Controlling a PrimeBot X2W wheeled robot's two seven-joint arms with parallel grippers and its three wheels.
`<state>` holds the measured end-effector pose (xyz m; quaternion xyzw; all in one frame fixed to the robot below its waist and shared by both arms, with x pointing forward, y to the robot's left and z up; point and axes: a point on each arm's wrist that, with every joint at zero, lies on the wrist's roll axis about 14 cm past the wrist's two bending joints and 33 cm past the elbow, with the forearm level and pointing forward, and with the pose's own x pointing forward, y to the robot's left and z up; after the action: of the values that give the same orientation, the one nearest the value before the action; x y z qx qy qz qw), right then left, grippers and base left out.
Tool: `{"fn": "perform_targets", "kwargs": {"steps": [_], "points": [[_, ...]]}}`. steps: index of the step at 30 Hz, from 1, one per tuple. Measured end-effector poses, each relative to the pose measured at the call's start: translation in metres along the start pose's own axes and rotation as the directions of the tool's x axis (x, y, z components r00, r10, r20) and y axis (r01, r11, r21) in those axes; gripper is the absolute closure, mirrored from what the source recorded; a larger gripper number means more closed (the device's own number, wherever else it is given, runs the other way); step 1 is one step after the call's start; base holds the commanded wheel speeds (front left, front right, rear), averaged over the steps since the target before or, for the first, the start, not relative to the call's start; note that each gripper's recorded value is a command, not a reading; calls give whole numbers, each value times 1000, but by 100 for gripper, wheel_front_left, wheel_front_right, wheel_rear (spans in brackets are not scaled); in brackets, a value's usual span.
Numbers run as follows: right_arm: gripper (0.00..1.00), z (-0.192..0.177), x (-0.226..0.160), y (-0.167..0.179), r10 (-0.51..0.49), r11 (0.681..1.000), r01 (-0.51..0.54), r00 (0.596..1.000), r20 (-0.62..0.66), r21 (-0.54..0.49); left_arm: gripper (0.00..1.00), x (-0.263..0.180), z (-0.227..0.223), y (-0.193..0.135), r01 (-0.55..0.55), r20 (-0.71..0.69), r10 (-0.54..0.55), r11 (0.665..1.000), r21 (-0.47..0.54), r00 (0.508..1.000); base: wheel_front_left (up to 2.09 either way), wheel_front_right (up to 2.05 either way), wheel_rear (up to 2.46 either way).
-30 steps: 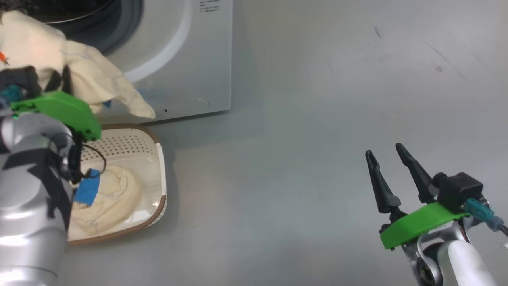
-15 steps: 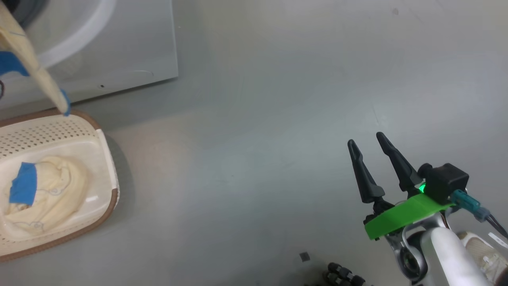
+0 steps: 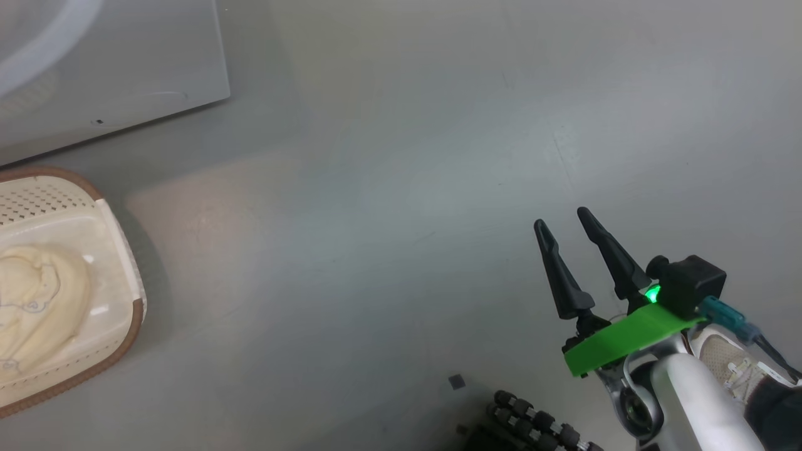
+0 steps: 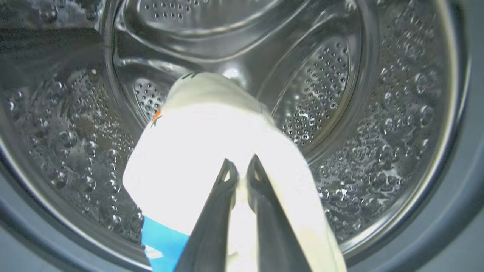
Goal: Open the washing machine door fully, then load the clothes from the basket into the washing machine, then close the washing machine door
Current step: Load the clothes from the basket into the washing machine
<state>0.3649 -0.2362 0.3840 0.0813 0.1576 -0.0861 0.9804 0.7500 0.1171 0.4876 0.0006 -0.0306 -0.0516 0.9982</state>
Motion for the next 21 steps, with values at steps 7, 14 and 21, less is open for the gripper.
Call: {"fn": "perform_targets", "kwargs": {"steps": [7, 14, 21], "points": [[0, -3, 5, 3, 11, 1000, -11, 1000, -6, 9, 0, -12, -31, 13, -33, -94, 33, 999, -2, 995, 0, 0, 0], [0, -3, 13, 13, 44, 999, -44, 999, 1, 4, 0, -27, -46, 10, -26, -138, 24, 1000, -14, 990, 0, 0, 0], [0, 1, 21, 20, 69, 998, -69, 997, 17, 0, 0, -58, -71, 13, -43, -202, 37, 999, -29, 979, 0, 0, 0]]}}
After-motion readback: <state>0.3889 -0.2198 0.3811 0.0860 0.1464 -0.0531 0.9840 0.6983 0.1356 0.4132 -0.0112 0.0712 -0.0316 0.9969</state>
